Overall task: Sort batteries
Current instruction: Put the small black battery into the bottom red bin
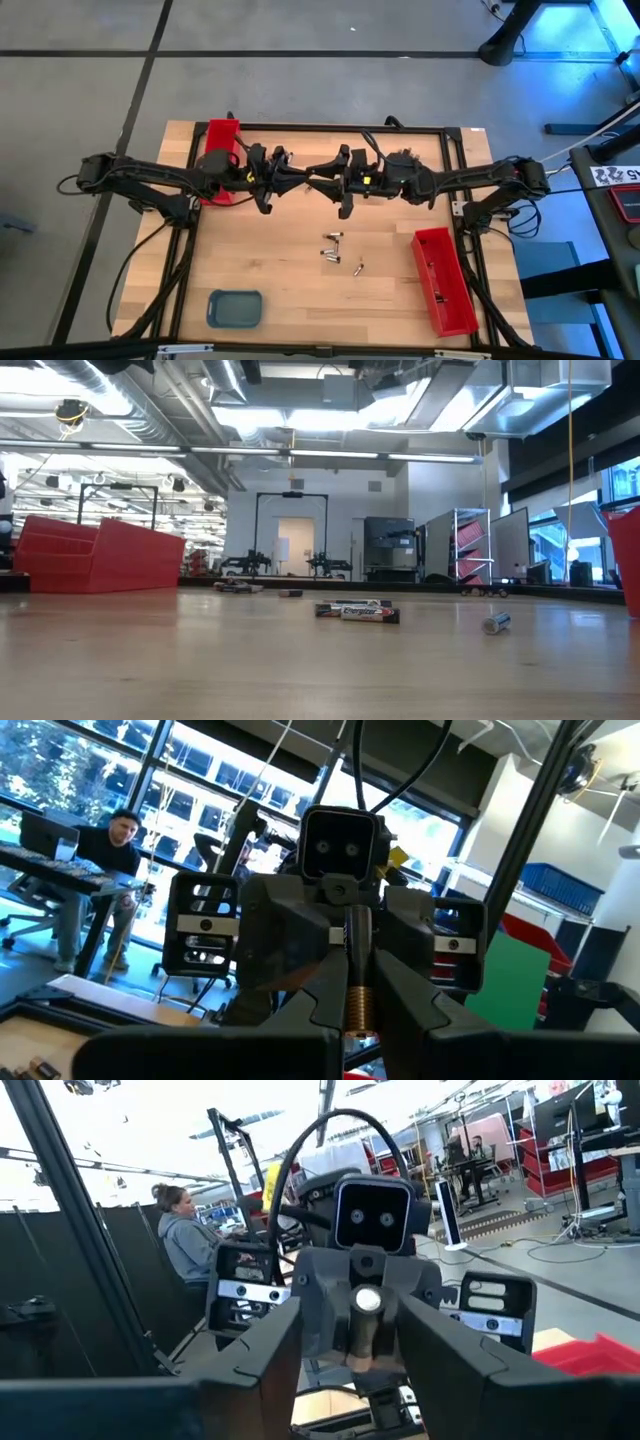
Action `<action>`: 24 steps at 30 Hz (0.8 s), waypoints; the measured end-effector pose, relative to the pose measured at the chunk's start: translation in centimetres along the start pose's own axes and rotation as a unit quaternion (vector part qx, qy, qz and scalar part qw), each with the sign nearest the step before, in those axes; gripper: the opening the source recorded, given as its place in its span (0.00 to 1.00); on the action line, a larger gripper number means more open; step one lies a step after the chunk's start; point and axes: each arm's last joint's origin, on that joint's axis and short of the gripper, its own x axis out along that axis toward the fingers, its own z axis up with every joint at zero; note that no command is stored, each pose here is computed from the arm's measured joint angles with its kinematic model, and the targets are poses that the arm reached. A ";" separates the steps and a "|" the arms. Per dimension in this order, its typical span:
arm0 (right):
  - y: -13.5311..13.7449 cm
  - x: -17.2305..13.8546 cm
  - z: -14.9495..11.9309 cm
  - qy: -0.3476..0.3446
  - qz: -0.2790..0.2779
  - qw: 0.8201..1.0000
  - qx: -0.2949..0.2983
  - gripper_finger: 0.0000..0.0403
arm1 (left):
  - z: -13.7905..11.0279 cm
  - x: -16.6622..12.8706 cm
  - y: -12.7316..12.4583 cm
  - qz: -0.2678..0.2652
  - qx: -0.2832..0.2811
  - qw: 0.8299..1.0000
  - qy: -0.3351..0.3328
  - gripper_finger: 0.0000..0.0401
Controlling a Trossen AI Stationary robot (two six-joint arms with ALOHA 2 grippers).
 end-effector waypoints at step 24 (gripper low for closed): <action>1.0 -4.8 4.3 0.067 -0.054 0.996 0.030 0.05 | -1.6 -0.2 0.8 0.043 -0.045 0.995 0.082 0.49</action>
